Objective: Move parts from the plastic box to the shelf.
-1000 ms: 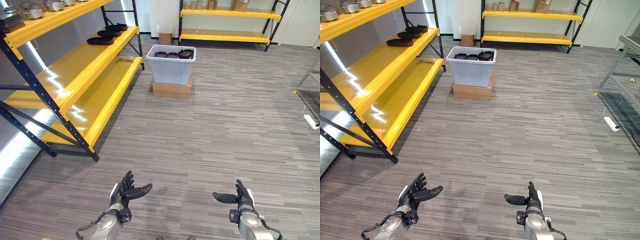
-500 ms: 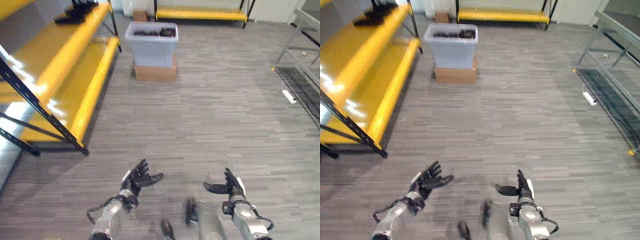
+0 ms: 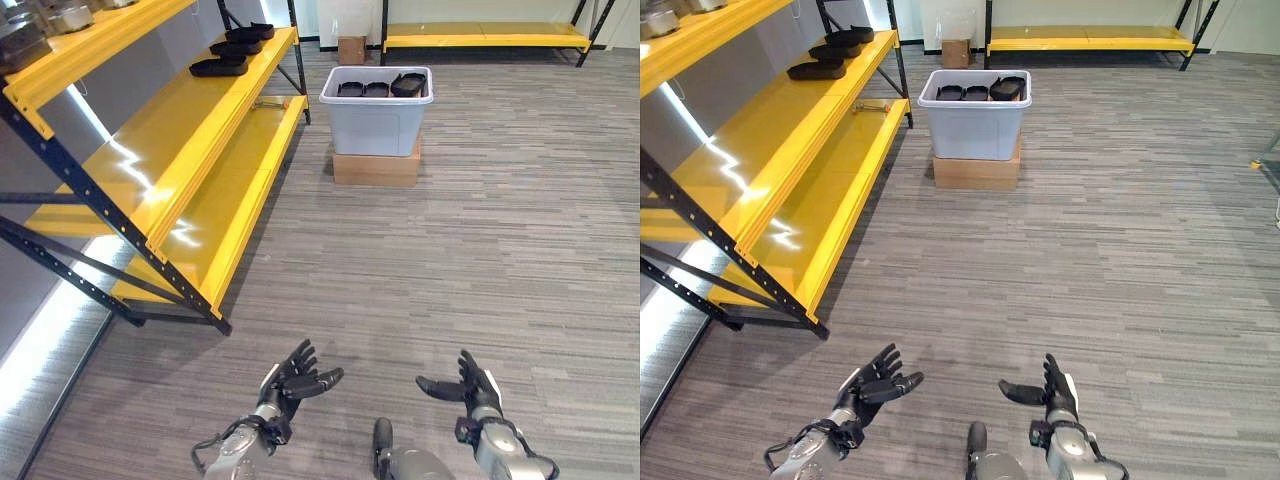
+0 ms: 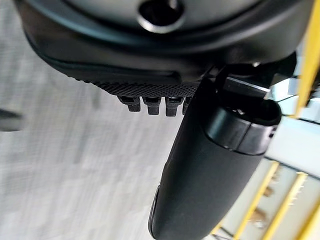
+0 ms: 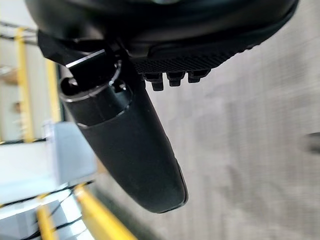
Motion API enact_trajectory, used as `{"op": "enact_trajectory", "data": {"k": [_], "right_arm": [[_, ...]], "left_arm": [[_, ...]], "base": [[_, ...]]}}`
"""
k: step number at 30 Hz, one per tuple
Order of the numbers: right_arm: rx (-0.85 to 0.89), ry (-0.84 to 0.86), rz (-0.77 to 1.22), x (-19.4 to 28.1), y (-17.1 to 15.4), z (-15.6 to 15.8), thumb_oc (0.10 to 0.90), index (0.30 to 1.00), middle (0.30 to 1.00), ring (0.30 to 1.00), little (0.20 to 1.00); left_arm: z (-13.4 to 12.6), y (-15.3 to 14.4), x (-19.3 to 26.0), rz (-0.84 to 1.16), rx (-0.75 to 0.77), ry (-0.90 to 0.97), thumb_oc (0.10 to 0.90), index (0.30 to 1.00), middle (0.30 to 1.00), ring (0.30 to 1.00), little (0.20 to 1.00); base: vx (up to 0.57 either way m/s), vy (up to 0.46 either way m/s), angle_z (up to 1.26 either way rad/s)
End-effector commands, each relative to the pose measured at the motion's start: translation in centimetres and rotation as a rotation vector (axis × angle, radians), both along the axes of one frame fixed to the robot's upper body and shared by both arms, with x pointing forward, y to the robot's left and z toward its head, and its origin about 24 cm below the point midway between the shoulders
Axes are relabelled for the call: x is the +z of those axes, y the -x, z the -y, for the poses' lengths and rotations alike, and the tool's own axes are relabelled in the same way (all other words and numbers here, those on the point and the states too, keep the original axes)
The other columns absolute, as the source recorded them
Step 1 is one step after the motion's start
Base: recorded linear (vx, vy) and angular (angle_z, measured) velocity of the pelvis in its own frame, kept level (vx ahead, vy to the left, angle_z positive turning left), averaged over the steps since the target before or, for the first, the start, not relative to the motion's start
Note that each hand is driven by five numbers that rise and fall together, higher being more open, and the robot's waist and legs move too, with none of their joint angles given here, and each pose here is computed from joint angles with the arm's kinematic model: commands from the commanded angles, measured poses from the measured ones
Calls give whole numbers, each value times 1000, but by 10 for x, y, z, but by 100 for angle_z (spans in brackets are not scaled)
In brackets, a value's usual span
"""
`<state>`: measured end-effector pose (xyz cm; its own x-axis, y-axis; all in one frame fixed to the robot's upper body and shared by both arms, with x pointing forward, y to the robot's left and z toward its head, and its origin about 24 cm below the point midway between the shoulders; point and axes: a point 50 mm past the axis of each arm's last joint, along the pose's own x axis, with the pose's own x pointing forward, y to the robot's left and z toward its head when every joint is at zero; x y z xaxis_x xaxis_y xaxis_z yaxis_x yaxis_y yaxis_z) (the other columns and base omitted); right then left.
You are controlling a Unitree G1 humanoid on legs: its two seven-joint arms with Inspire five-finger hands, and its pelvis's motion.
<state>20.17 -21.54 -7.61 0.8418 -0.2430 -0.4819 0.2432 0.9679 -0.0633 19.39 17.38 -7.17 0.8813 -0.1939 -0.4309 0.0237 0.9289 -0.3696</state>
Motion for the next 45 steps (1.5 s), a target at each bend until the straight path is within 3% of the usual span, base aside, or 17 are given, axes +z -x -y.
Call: {"op": "enact_trajectory", "data": {"k": [1,13,18,22,29,35,45], "right_arm": [[17,30,185,31,-29,3,900,1000,1000,1000,1000],[2,9,92,17,-18,10,900,1000,1000,1000,1000],[5,-5,109,20,-20,9,900,1000,1000,1000,1000],[-17,-36,102,18,-22,2,900,1000,1000,1000,1000],[93,-63,80,13,-23,-22,900,1000,1000,1000,1000],[179,-56,86,16,-30,-28,900,1000,1000,1000,1000],[231,-27,107,21,-25,-35,900,1000,1000,1000,1000]], "left_arm": [[-3,-27,32,199,1,-6,900,1000,1000,1000,1000],[2,-35,29,197,-22,-66,900,1000,1000,1000,1000],[2,-42,42,262,-102,-98,900,1000,1000,1000,1000],[-4,-45,47,278,-61,-101,900,1000,1000,1000,1000],[-8,-49,47,304,-36,-89,900,1000,1000,1000,1000],[-9,-48,43,296,-17,-103,900,1000,1000,1000,1000],[-7,-50,33,243,-15,-131,900,1000,1000,1000,1000]], "base": [[202,-172,-28],[262,-204,-16],[104,-9,6],[125,108,-30],[201,56,-57],[208,86,-128],[225,149,-10]]}}
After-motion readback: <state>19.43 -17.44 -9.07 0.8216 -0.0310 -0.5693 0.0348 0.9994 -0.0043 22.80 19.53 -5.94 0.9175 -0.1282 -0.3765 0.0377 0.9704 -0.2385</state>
